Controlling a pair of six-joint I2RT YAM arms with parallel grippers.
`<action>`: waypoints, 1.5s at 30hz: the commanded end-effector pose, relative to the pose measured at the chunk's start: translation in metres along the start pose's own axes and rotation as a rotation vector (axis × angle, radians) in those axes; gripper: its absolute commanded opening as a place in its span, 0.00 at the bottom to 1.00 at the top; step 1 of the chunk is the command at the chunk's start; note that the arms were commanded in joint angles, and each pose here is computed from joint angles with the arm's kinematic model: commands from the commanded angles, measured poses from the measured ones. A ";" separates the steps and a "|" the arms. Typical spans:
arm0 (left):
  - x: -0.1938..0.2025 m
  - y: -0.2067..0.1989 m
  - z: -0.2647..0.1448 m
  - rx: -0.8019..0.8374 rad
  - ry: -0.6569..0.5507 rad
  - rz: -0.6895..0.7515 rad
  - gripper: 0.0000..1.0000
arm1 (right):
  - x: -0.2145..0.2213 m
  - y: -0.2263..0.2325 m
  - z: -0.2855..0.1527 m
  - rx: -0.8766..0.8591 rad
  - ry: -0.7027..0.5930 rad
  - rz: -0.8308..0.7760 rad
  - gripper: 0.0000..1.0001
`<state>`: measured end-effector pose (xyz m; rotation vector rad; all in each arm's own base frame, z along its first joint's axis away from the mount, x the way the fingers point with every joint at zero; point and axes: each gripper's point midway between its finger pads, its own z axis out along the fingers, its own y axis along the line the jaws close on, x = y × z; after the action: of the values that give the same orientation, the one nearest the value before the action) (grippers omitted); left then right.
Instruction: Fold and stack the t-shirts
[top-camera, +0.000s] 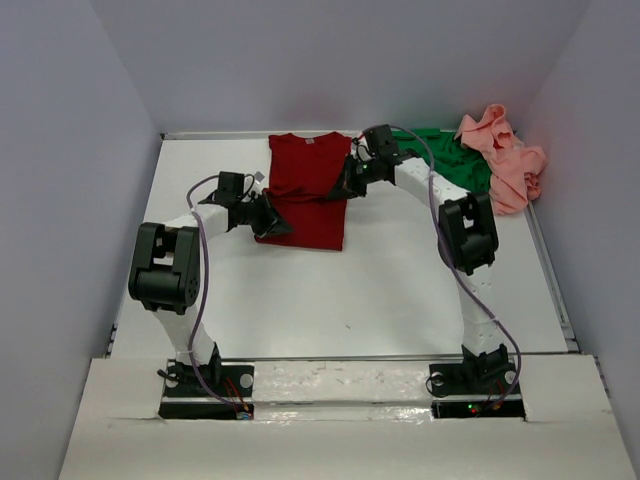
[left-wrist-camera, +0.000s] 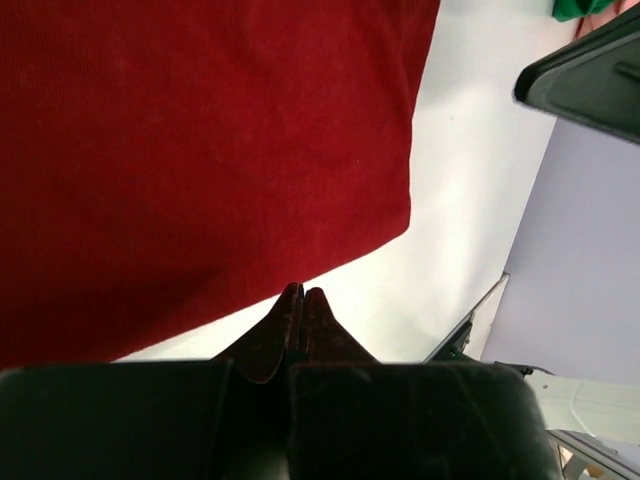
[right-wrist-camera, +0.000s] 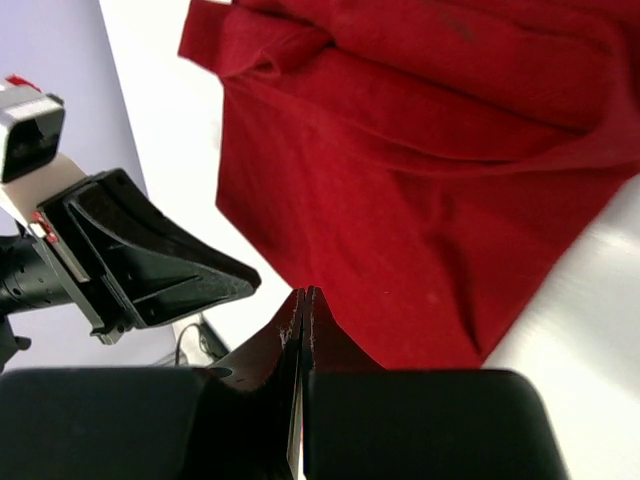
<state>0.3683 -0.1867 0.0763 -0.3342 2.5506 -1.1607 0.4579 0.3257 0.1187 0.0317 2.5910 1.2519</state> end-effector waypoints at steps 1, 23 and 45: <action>-0.003 -0.004 -0.001 0.038 -0.014 0.018 0.00 | 0.000 0.031 0.006 -0.079 0.007 -0.041 0.00; 0.011 0.071 0.027 -0.246 0.049 -0.132 0.00 | 0.030 0.043 0.081 -0.129 0.117 -0.017 0.00; 0.027 0.066 0.014 -0.255 0.086 -0.115 0.00 | 0.002 0.033 0.126 -0.050 -0.053 -0.185 0.00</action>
<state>0.3646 -0.1733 0.0236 -0.5053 2.7095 -1.0166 0.4550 0.4336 0.0550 -0.0909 2.6091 1.3038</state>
